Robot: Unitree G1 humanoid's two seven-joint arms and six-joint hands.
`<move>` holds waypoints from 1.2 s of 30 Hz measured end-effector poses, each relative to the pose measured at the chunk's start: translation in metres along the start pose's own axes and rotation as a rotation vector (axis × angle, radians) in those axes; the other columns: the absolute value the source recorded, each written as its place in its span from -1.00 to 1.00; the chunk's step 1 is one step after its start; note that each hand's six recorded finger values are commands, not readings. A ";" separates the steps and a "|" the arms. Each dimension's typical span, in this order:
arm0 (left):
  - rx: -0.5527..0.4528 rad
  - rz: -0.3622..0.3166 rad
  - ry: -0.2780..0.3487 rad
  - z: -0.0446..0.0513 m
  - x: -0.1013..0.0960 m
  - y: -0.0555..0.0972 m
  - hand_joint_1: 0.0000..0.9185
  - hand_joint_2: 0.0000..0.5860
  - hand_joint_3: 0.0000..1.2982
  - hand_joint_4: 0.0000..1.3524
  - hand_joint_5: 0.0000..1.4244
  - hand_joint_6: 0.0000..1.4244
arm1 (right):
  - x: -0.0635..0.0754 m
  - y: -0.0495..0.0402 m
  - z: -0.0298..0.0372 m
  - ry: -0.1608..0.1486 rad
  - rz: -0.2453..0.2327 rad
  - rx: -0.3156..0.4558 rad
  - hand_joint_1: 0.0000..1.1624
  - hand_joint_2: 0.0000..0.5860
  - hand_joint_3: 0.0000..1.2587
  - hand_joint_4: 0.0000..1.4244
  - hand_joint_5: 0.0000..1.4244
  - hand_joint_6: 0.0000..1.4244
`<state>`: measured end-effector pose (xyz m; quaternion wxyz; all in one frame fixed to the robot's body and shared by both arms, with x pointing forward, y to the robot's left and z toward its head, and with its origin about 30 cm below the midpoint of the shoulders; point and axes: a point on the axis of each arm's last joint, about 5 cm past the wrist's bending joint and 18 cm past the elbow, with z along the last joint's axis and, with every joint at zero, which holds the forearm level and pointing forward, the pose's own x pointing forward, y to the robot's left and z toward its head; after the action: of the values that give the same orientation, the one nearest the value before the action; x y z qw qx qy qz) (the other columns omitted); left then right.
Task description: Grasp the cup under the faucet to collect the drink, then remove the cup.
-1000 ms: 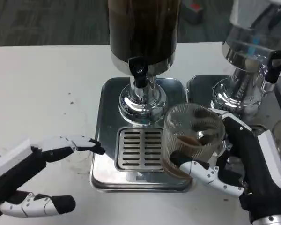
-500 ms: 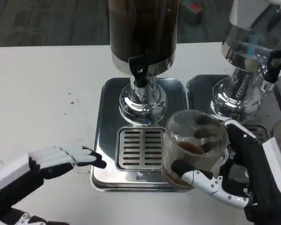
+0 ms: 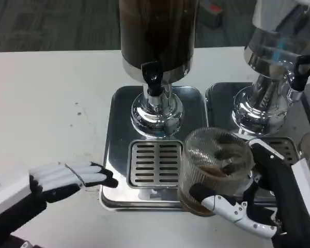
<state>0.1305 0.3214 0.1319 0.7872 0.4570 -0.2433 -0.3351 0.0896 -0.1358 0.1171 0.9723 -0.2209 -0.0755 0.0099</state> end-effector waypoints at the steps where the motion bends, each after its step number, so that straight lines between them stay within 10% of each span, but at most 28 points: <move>1: -0.001 -0.001 -0.003 0.0006 -0.001 -0.001 -1.00 -0.61 -0.61 -0.79 -0.79 -0.68 | 0.000 -0.0002 0.0003 -0.001 0.000 0.000 0.47 -0.32 -0.10 -0.11 0.27 0.61; 36: 0.025 0.031 -0.012 0.0064 -0.007 -0.003 -1.00 -0.65 -0.63 -0.86 -0.89 -0.73 | -0.003 -0.0029 0.0047 -0.009 0.012 0.002 0.50 -0.34 -0.08 -0.10 0.29 0.64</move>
<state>0.1209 0.3217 0.1319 0.7851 0.4610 -0.2592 -0.3222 0.0855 -0.1366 0.1221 0.9721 -0.2205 -0.0786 0.0169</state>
